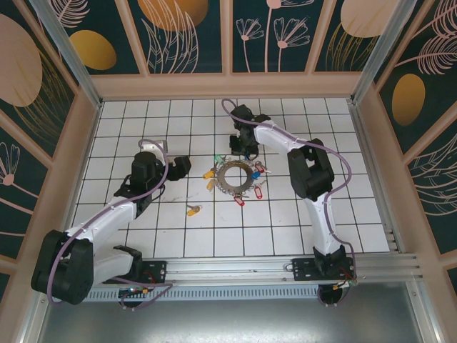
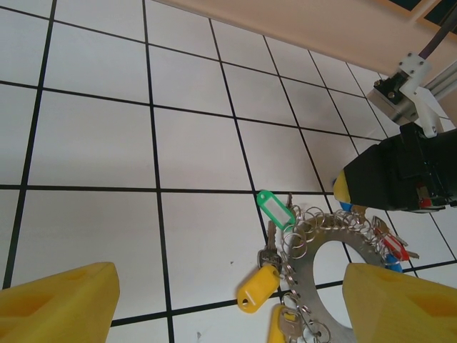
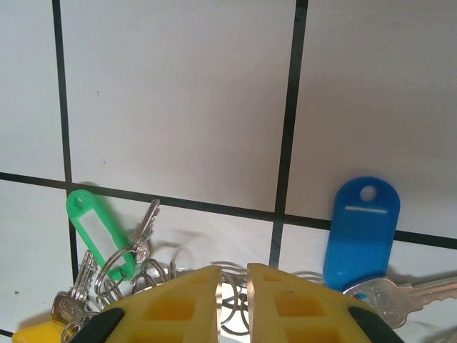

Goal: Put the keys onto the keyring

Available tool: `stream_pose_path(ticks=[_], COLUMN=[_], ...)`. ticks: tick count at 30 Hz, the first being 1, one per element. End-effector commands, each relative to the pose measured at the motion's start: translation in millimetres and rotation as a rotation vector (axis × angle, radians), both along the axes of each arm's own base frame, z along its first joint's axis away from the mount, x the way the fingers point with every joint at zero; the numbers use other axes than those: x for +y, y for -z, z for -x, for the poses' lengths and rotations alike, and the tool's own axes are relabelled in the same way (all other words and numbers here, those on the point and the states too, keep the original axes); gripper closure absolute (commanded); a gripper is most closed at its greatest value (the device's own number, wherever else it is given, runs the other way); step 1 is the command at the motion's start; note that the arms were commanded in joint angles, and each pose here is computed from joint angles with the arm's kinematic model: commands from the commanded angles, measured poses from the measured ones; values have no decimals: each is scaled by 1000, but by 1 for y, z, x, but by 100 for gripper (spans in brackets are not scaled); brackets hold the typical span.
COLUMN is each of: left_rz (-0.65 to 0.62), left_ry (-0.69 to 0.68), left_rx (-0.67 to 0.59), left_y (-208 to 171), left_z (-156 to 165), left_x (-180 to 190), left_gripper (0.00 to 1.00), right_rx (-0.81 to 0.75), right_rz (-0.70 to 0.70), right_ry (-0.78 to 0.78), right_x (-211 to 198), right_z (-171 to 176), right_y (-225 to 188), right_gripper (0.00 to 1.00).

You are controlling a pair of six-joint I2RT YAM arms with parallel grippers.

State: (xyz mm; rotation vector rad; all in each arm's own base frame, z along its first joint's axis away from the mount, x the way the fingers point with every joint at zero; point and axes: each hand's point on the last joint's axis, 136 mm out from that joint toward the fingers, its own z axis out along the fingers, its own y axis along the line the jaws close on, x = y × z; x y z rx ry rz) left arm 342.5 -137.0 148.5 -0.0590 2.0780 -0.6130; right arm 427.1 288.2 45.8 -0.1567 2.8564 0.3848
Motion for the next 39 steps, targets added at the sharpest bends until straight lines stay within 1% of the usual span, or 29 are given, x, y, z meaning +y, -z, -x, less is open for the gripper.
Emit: stream_pose_path(ticks=[1,9,15,19,25,28,31,37,39], left_rz=[4,0,-13,-14,-13,-12,-13,-11,-9], left_ry=[15,20,32,32,33,33,32,32,31], left_rx=[14,16,31,31,30,29,29,17,8], left_y=[2,3,6,6,6,5,5,1,-1], left_z=[1,1,1,1,2,2,2,3,3], left_x=[-3,-4,-5,-5,-5,-5,-5,-4,-4], left_gripper=[18,18,18,18,18,18,18,18,18], right_rx=[61,98,105,97,85,62,31,-57,-89], right_rz=[14,28,42,93,192,191,162,122,119], right_ry=[-10,-39,-65,-78,-101,-126,-146,-178,-190], right_x=[0,5,8,2,-9,-3,6,22,24], right_z=[12,29,33,34,38,37,33,19,15], right_y=[16,31,34,39,50,46,38,15,7], right_gripper=[82,81,81,82,88,90,92,100,100])
